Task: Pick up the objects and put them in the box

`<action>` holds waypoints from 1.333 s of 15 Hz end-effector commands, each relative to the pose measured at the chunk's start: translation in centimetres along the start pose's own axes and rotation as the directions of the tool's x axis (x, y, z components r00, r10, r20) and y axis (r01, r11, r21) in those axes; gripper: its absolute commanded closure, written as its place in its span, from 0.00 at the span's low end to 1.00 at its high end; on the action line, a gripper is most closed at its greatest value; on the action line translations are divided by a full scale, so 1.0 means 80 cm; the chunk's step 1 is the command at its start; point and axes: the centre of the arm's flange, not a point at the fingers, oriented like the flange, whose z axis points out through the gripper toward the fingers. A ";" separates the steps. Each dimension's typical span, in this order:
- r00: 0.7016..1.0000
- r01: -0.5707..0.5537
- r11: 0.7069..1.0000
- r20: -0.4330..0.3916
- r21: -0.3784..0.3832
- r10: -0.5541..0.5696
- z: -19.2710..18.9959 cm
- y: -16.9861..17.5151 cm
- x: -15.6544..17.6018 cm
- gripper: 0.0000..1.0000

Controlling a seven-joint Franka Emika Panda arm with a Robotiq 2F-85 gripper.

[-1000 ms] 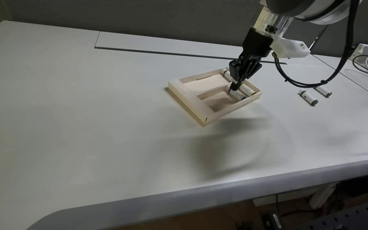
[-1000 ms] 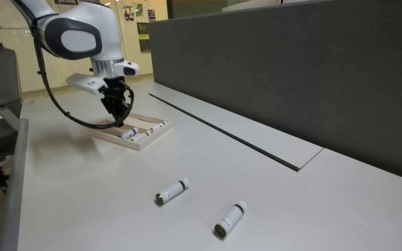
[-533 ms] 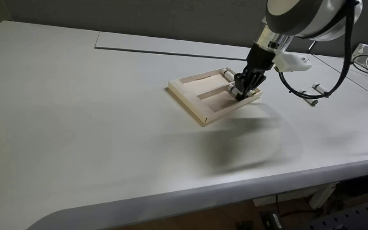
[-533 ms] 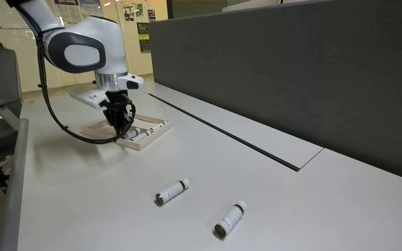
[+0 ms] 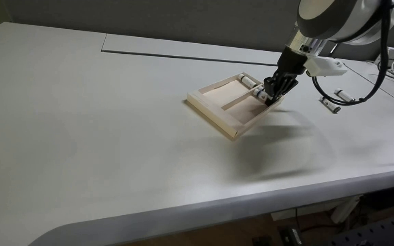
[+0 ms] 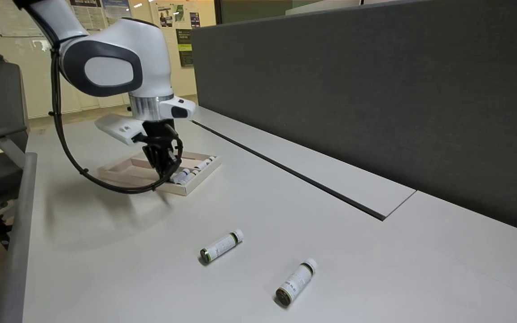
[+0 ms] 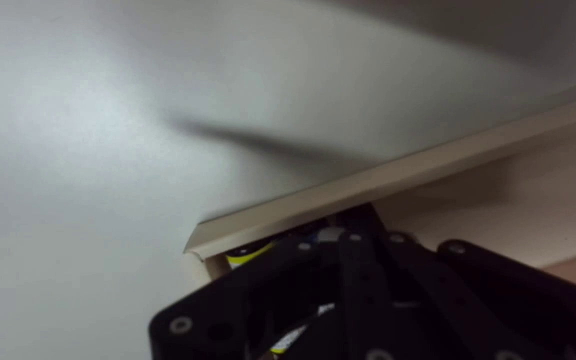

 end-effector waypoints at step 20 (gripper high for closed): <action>0.995 -0.049 0.988 -0.097 -0.147 0.035 -0.214 0.090 -0.054 0.33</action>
